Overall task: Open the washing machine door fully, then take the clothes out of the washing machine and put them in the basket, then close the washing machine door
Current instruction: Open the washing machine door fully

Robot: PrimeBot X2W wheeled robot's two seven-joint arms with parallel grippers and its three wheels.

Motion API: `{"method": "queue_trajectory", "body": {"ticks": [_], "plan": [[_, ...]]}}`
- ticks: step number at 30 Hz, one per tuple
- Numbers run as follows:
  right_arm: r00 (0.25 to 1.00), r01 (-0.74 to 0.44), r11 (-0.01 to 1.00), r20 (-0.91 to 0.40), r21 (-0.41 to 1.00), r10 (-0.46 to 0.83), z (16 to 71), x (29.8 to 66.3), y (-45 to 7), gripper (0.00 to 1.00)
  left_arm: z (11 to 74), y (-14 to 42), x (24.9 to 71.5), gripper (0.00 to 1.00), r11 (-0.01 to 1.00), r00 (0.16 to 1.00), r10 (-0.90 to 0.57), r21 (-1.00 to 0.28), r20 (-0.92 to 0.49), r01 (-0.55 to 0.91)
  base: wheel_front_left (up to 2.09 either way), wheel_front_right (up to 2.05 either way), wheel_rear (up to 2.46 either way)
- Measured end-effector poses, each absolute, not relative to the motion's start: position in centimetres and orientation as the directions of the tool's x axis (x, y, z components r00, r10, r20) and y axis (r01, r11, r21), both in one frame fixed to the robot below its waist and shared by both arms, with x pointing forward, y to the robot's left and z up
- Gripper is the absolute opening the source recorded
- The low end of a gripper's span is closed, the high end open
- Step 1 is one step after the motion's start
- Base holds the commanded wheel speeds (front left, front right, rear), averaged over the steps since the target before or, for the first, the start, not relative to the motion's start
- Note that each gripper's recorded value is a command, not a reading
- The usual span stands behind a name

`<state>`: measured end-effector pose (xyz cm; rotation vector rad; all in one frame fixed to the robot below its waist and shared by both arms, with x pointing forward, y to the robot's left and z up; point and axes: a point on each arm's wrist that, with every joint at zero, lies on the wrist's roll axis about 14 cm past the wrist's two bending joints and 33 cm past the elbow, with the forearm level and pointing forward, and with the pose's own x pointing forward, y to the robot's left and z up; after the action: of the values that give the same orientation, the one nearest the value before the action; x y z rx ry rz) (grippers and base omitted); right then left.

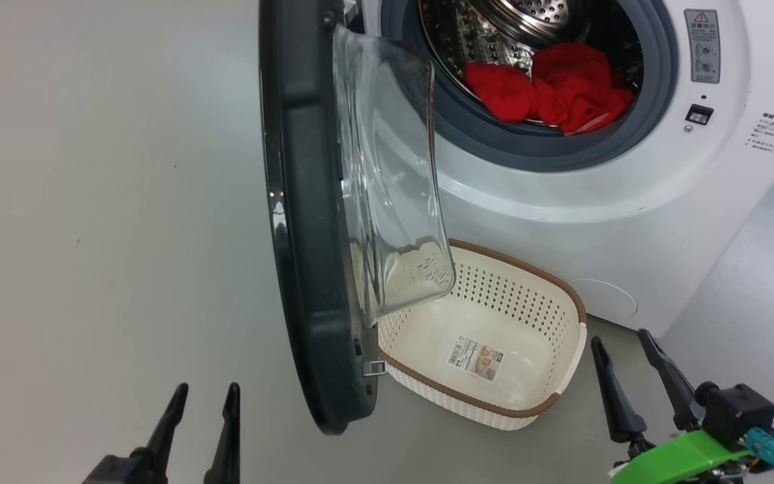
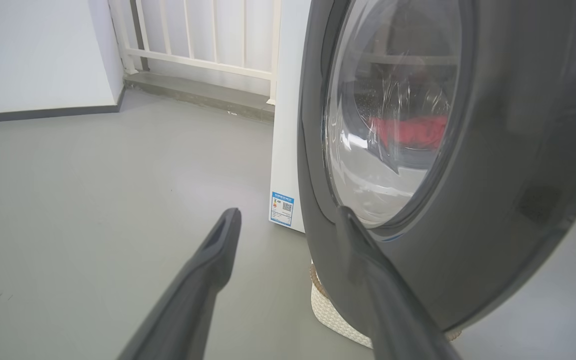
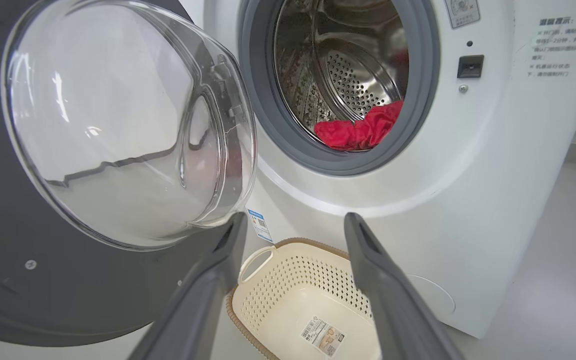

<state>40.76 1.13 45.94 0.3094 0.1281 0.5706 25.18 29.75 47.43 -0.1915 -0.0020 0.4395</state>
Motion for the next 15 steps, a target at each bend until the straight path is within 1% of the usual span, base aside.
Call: {"method": "queue_trajectory", "body": {"ticks": [5,13,14,15], "plan": [[0.832,-0.500,0.809,-0.086,0.310,0.548,44.3,39.6,0.6,1.00,47.5,29.7,25.2,1.00,0.890,0.908,0.418,-0.187,-0.036,-0.417,0.00,0.00,0.00],[0.839,-0.491,0.815,-0.083,0.308,0.537,44.5,39.7,0.4,1.00,47.6,29.6,25.3,1.00,0.891,0.909,0.415,-0.189,-0.032,-0.413,0.00,0.00,0.00],[0.840,-0.491,0.815,-0.081,0.307,0.536,44.5,39.7,0.3,1.00,47.6,29.6,25.3,0.90,0.891,0.910,0.414,-0.190,-0.031,-0.412,0.00,0.00,0.00],[0.841,-0.490,0.816,-0.080,0.307,0.535,44.6,39.7,0.3,1.00,47.7,29.5,25.3,0.44,0.892,0.910,0.413,-0.190,-0.029,-0.410,0.00,0.00,0.00]]}}
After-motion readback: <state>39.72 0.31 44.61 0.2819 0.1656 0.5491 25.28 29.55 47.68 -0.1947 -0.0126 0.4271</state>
